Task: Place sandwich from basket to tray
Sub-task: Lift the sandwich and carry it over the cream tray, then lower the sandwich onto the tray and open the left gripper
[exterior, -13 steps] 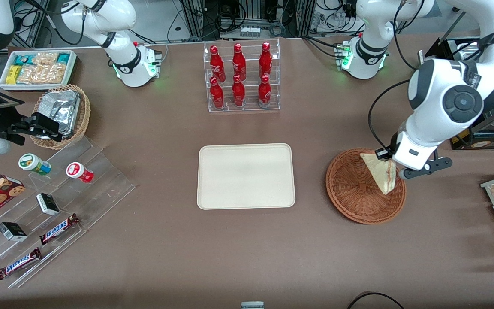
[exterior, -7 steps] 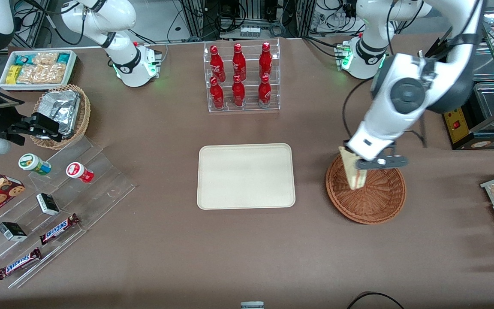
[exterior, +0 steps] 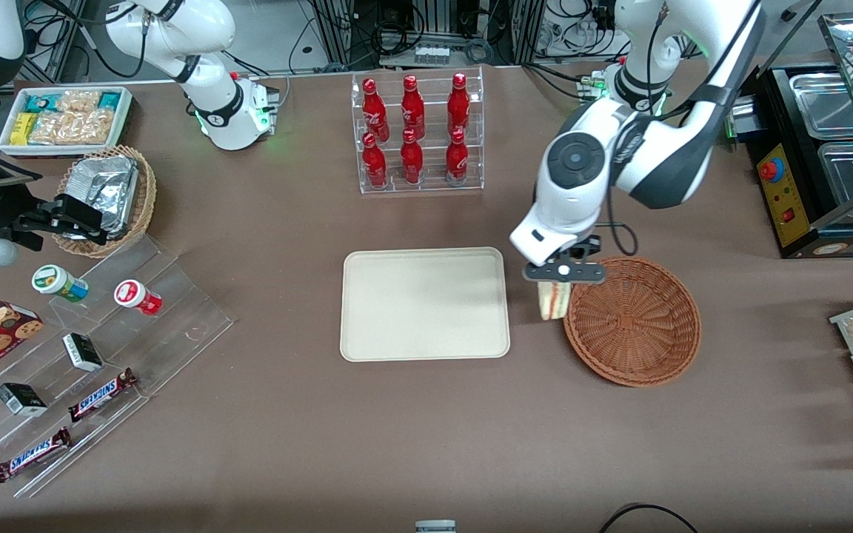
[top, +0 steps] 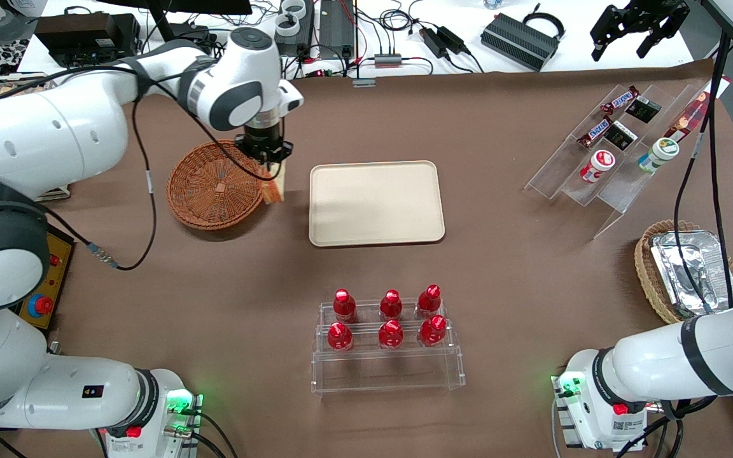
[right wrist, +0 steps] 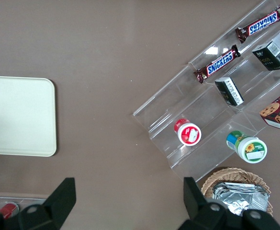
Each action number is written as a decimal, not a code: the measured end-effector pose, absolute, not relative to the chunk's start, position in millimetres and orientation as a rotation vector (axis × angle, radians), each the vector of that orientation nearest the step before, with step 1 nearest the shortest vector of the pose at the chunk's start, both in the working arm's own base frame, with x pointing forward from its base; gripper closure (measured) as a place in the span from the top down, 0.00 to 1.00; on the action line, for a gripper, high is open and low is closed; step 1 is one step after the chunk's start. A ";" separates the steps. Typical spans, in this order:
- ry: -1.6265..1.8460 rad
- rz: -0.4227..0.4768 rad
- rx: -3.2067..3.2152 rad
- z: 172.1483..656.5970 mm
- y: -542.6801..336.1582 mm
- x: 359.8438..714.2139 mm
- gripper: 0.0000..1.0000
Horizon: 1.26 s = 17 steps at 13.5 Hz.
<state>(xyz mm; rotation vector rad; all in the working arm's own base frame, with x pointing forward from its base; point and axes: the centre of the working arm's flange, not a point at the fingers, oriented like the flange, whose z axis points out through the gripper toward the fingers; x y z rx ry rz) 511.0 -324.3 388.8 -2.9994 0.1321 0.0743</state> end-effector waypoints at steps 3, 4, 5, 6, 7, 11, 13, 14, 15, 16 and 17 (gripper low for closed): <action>0.074 0.090 -3.039 378.9 -372.2 502.3 0.11; 0.064 0.083 -3.037 373.4 -385.1 499.6 0.11; 0.058 0.071 -3.027 365.9 -396.3 496.2 0.11; 0.055 0.059 -3.012 356.6 -406.9 492.2 0.11; 0.050 0.041 -3.001 347.7 -419.8 487.5 0.11; 0.047 -0.040 -2.971 320.2 -465.2 474.9 0.11; 0.080 -0.060 -2.968 314.0 -478.6 471.3 0.11; 0.096 -0.068 -2.964 311.4 -482.4 470.3 0.11; 0.103 -0.069 -2.964 308.7 -484.6 470.7 0.11; 0.105 -0.067 -2.964 305.6 -485.5 472.2 0.11; 0.110 -0.060 -2.963 301.8 -485.8 473.6 0.11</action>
